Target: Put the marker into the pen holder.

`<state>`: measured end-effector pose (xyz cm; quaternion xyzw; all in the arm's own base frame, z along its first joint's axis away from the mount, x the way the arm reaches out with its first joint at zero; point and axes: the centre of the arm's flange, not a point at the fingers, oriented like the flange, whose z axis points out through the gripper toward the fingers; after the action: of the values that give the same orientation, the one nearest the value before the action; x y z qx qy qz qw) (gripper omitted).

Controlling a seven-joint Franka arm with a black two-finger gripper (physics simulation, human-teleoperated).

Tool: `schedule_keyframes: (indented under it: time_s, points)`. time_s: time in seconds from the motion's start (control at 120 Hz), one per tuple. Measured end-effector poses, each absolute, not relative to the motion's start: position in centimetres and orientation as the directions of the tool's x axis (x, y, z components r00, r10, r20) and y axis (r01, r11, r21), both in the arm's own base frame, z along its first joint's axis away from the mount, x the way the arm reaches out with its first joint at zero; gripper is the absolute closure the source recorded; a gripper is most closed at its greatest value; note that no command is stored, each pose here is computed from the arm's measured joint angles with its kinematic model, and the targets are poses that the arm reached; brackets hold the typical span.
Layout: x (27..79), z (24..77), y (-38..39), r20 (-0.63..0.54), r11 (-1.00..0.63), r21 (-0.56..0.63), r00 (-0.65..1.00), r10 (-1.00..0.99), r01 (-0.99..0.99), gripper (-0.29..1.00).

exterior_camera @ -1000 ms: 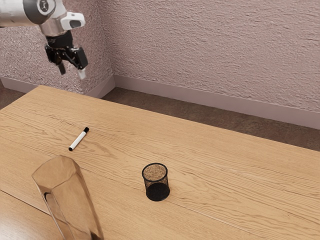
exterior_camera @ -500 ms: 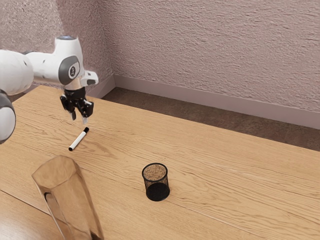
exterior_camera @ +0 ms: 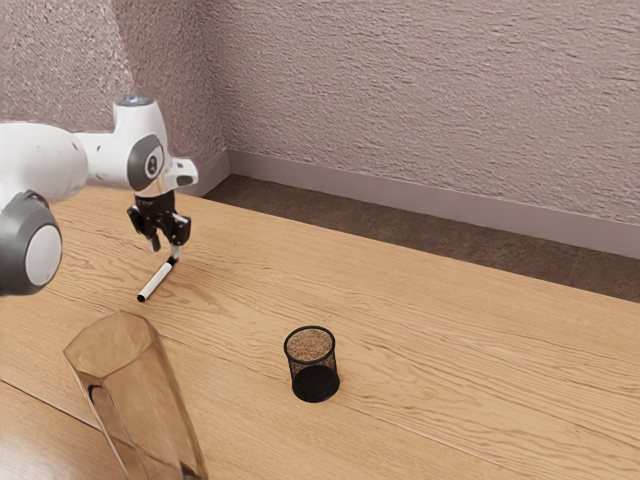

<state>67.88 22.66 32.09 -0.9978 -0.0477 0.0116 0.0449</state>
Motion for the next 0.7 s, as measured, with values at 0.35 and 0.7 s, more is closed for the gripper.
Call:
schedule_keyframes:
  time_s: [0.35,0.7]
  points:
    - [70.7,26.7,25.9,0.022,-0.990,-0.076,0.993,0.120,0.122,0.39]
    - [70.9,25.2,27.5,0.020,-0.991,-0.067,0.993,0.117,0.118,0.39]
